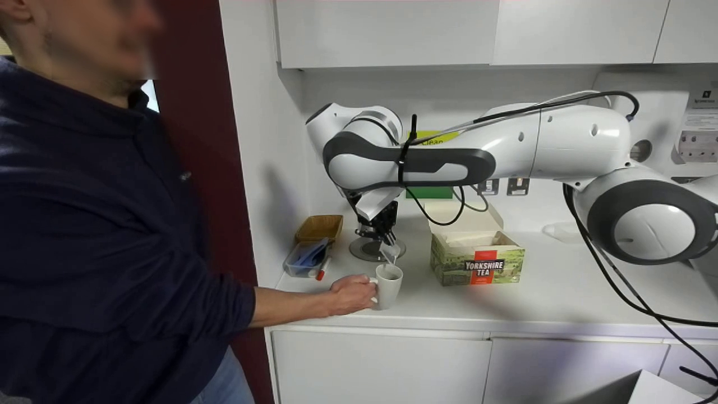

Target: Pick up one tea bag from the green box and put it into the white mug

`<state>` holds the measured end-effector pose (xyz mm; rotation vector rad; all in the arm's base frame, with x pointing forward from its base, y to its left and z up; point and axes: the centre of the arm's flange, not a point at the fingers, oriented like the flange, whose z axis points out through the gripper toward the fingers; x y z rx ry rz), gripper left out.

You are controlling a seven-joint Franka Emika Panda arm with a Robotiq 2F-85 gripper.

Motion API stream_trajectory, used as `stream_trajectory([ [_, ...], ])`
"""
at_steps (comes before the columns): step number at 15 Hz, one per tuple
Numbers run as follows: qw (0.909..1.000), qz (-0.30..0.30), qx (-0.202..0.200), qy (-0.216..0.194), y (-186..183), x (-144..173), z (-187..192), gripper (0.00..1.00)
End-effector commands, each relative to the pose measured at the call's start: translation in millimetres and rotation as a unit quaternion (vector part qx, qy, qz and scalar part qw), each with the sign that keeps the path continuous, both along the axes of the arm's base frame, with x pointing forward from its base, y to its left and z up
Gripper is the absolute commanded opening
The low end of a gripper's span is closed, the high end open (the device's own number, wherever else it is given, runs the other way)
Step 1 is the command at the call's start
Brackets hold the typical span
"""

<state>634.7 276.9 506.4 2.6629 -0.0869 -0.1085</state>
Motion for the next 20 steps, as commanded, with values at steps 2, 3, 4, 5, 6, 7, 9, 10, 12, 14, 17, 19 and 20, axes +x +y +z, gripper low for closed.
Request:
stream_trajectory([
  [2,0.9999,0.005,-0.016,0.003,-4,-6,7,0.00],
  [3,0.9999,0.005,-0.016,0.002,-4,-5,8,0.00],
  [4,0.9999,0.005,-0.015,0.002,-4,-5,8,0.00],
  [5,0.9999,0.004,-0.015,0.002,-4,-5,8,0.00],
  [6,0.9999,-0.001,-0.016,0.003,-4,-5,8,0.26],
  [7,0.9999,0.001,-0.016,0.005,-4,-5,8,0.27],
  [9,0.9999,0.001,-0.015,0.005,-4,-5,8,0.42],
  [10,0.9999,0.000,-0.014,0.004,-4,-5,8,0.49],
  [12,0.9999,-0.001,-0.012,0.003,-4,-4,9,0.64],
  [14,1.0000,-0.001,-0.008,0.002,-6,-4,12,0.79],
  [17,1.0000,-0.003,-0.003,0.000,-9,-3,14,0.99],
  [19,1.0000,-0.007,-0.001,-0.001,-14,-2,15,1.00],
  [20,0.9999,-0.010,-0.001,-0.002,-18,-1,16,1.00],
])
